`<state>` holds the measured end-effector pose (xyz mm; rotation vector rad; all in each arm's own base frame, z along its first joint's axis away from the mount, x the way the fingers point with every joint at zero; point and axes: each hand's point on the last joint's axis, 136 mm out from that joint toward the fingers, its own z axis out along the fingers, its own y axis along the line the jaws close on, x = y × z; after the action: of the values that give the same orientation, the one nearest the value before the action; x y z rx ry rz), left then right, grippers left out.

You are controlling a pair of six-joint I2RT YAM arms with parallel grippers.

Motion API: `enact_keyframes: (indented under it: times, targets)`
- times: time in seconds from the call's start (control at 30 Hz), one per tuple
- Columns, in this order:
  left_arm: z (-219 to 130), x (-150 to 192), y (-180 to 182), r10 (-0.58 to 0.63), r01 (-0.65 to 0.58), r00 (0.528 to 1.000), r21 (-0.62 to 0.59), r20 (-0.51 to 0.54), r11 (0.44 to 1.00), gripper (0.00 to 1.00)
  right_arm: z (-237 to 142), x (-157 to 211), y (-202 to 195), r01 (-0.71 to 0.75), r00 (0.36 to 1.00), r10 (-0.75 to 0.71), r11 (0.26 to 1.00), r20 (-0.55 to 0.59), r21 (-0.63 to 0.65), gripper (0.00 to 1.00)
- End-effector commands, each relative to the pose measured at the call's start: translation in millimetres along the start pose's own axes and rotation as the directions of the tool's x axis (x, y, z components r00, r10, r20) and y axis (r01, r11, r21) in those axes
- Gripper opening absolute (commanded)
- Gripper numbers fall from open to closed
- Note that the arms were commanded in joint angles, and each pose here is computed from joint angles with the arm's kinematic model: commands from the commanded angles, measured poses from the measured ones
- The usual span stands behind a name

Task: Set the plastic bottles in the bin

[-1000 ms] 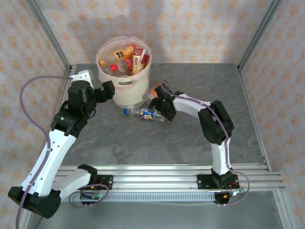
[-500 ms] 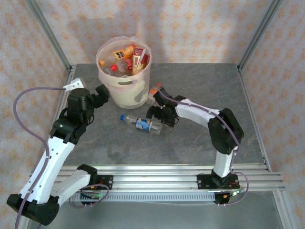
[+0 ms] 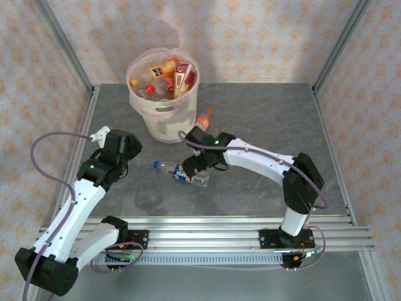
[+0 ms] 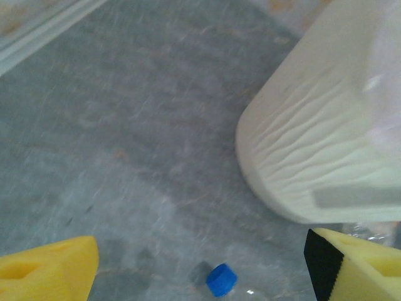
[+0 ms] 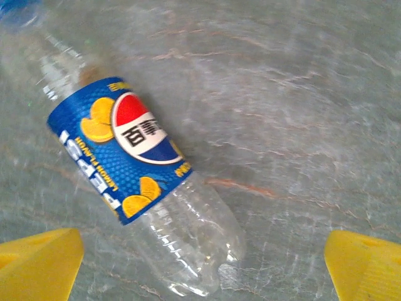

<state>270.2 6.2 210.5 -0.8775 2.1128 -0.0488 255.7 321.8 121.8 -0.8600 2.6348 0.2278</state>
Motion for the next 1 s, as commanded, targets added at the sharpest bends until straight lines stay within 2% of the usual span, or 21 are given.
enact_keyframes:
  times: [0.0, 0.37, 0.57, 0.77, 0.97]
  targets:
    - [0, -2, 19, -0.073, 0.074, 0.997, -0.069, 0.02, 0.995, 0.87, 6, 1, -4, 0.184, 0.983, -0.182, 0.978, -0.03, 0.098, 0.99]
    - [-14, -23, 46, -0.105, 0.123, 0.985, -0.131, 0.138, 0.984, 0.89, 62, 12, 25, 0.268, 0.95, -0.269, 0.963, -0.157, -0.024, 1.0]
    - [-24, -31, 51, -0.109, 0.133, 0.978, -0.13, 0.179, 0.982, 0.89, 81, 22, 36, 0.266, 0.937, -0.277, 0.961, -0.215, -0.076, 0.91]
    - [-29, -35, 52, -0.104, 0.13, 0.975, -0.129, 0.197, 0.983, 0.89, 88, 16, 41, 0.27, 0.939, -0.282, 0.959, -0.198, -0.086, 0.89]
    - [-31, -38, 51, -0.107, 0.134, 0.974, -0.122, 0.202, 0.984, 0.89, 99, 0, 36, 0.261, 0.95, -0.26, 0.965, -0.172, -0.021, 0.91]
